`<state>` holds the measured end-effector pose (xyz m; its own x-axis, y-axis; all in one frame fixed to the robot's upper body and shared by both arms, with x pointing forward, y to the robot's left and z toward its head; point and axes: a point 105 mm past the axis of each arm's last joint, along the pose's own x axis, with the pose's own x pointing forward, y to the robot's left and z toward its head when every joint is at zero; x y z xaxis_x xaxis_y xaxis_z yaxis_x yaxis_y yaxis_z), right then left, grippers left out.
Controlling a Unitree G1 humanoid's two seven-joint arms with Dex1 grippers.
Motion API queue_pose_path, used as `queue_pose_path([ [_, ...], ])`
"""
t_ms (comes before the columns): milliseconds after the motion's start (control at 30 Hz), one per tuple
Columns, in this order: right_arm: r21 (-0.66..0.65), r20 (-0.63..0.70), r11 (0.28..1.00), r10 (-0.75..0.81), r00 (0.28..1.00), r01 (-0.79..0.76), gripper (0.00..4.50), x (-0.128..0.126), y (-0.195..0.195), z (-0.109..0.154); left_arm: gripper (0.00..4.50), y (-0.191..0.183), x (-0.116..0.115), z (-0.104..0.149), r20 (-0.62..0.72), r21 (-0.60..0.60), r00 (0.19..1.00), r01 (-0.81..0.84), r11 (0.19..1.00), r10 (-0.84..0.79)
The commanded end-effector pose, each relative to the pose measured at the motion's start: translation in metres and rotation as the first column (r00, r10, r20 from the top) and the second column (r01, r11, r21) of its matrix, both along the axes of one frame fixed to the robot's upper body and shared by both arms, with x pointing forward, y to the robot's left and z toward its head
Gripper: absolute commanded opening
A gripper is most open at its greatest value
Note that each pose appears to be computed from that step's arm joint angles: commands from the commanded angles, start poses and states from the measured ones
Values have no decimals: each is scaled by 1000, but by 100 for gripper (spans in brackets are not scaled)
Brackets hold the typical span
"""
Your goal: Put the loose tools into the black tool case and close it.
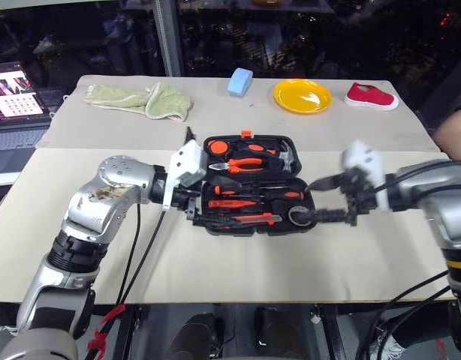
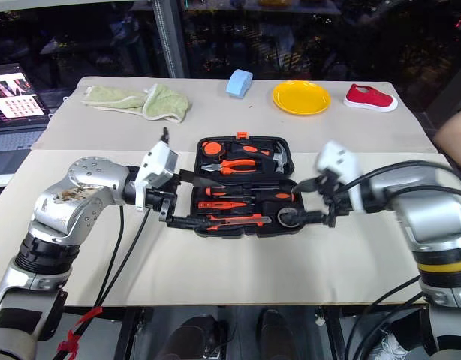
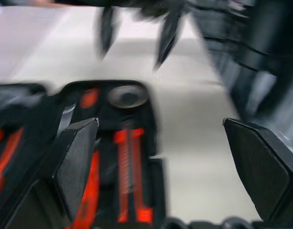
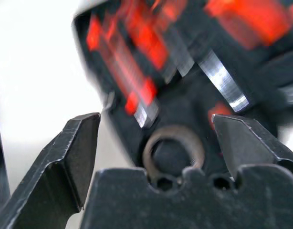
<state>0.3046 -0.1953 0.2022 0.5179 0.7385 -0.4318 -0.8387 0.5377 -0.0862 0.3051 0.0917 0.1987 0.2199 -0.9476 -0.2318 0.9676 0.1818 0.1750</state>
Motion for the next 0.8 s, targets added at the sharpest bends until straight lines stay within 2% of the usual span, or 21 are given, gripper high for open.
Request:
queue_pose_path([
  [33, 87, 19, 971, -227, 974, 225, 329, 0, -38, 3, 396, 32, 26, 4, 14, -58, 967, -251, 966, 253],
  [100, 68, 33, 954, -294, 955, 291, 265, 1, -50, -4, 337, 42, 31, -1, 22, -44, 952, -305, 951, 306],
  [133, 63, 39, 942, -333, 942, 331, 227, 3, -56, -8, 293, 47, 33, -4, 18, -34, 942, -335, 942, 336],
  [233, 81, 28, 890, -452, 892, 448, 122, 11, -73, -24, 186, 74, 48, -25, 16, 38, 875, -483, 875, 483],
  [267, 81, 29, 881, -469, 883, 466, 98, 13, -75, -29, 157, 82, 52, -32, 29, 66, 850, -526, 848, 526],
  [300, 77, 29, 879, -474, 880, 471, 48, 15, -74, -33, 107, 88, 56, -39, 40, 94, 828, -560, 823, 559],
  [367, 60, 26, 886, -463, 886, 461, 1, 19, -69, -42, 42, 90, 58, -50, 38, 126, 815, -578, 806, 579],
  [500, -32, 51, 912, -407, 912, 409, 1, 31, -54, -61, 42, 76, 61, -59, 12, 131, 818, -571, 810, 575],
  [600, -58, 57, 926, -370, 927, 373, 1, 37, -46, -70, 42, 62, 54, -69, -15, 147, 848, -523, 840, 530],
  [800, -103, 68, 953, -280, 958, 285, 1, 50, -29, -76, 42, 38, 48, -78, -20, 169, 890, -447, 879, 456],
])
